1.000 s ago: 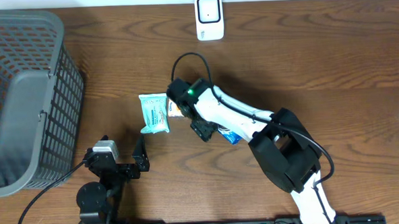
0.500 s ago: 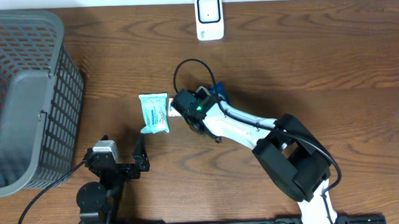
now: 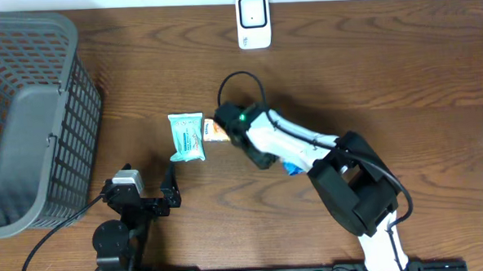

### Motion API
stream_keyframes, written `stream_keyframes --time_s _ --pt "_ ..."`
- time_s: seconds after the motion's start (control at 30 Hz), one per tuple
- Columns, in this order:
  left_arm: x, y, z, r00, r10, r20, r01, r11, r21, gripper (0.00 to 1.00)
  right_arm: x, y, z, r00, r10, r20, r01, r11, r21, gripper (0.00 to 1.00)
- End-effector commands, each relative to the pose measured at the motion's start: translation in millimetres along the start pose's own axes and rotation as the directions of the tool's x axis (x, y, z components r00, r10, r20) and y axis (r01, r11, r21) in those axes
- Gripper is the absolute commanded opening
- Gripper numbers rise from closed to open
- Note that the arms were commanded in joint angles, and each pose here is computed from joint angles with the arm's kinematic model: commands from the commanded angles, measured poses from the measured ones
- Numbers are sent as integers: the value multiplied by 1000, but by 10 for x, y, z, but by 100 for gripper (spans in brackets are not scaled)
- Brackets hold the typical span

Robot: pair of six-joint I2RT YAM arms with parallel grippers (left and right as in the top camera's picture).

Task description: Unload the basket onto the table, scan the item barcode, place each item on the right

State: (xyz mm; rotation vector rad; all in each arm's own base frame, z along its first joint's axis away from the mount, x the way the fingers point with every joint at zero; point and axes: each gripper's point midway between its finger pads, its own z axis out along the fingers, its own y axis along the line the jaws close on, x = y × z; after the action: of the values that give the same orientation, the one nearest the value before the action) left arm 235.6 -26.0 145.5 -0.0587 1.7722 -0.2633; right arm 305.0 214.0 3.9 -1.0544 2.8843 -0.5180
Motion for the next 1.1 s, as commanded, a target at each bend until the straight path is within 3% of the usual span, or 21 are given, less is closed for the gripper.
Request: stream_keyframes --time_s 0.0,0.13,0.27,0.4,0.57,0.87,1.07 --pt "123 4 11 999 14 -38 -14 1000 7 98 -27 735 -453 993 -113 19 107 853 -512 1" --pt "125 5 12 999 14 -39 -14 1000 7 98 -58 857 -969 983 -143 117 182 634 -752 1" --pt "123 5 11 999 14 -38 -14 1000 6 98 -78 779 -1171 990 -62 125 140 460 -877 1" --pt "123 4 11 999 14 -38 -14 1000 7 98 -137 696 -1435 973 18 228 217 241 -946 1" --pt "123 4 11 999 14 -38 -14 1000 7 98 -249 510 -1508 957 124 264 245 147 -958 1" --pt "123 4 11 999 14 -38 -14 1000 7 98 -389 270 -2165 865 359 351 436 -189 -880 1" --pt "123 4 11 999 14 -38 -14 1000 7 98 -387 272 -2169 900 341 273 359 -220 -907 1"
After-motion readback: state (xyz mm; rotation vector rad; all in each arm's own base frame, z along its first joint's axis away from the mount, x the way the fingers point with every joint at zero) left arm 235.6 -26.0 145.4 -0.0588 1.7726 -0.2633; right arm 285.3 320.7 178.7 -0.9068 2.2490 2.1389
